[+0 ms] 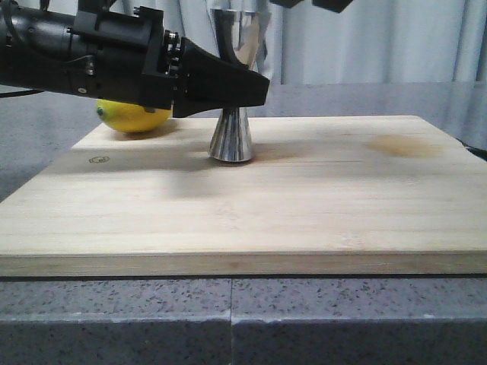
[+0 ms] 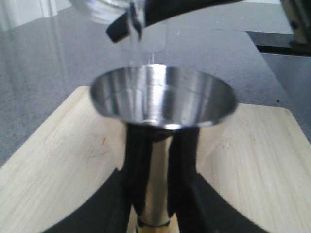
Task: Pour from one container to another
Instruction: 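Tilt the beaker with the right gripper, pouring liquid into the jigger cup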
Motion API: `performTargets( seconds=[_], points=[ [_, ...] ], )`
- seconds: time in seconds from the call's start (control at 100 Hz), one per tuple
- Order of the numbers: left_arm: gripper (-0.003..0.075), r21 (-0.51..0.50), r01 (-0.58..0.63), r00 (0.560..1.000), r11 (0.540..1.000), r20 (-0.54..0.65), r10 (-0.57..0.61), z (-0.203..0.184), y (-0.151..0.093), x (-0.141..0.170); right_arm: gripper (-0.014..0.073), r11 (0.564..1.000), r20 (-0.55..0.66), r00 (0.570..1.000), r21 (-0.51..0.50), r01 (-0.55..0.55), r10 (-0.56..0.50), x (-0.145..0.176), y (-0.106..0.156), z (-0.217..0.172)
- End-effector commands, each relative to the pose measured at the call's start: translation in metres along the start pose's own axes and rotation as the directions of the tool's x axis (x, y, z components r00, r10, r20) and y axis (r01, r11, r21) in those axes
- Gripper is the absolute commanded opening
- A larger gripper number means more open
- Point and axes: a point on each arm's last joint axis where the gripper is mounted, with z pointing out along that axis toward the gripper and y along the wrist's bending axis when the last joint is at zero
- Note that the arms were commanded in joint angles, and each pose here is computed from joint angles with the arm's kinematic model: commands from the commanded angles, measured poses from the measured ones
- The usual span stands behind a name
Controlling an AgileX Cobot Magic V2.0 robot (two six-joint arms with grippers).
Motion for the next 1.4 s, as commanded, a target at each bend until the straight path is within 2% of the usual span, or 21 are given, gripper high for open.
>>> performTargets(
  seconds=[0.0, 0.17, 0.41, 0.55, 1.39],
  points=[
    [0.0113, 0.002, -0.03, 0.991, 1.0, 0.132, 0.029, -0.0015, -0.0027, -0.0312, 0.0247, 0.994, 0.076, 0.997, 0.107, 0.014, -0.023, -0.0081, -0.0207, -0.016],
    [0.0108, 0.002, -0.03, 0.991, 1.0, 0.132, 0.029, -0.0015, -0.0027, -0.0312, 0.0247, 0.994, 0.07, 0.997, 0.105, 0.017, -0.024, -0.0076, -0.0205, -0.016],
    [0.0021, 0.002, -0.03, 0.991, 1.0, 0.132, 0.029, -0.0015, -0.0027, -0.0312, 0.0247, 0.994, 0.063, 0.998, 0.103, 0.022, -0.028, -0.0069, -0.0203, -0.0159],
    [-0.0001, 0.002, -0.03, 0.991, 1.0, 0.132, 0.029, -0.0015, -0.0027, -0.0312, 0.0247, 0.994, 0.058, 0.997, 0.108, 0.034, -0.041, -0.0067, -0.0207, -0.016],
    [-0.0002, 0.002, -0.03, 0.991, 1.0, 0.132, 0.029, -0.0015, -0.0027, -0.0312, 0.0247, 0.978, 0.03, 0.985, 0.128, 0.165, -0.171, -0.0057, -0.022, -0.0161]
  ],
)
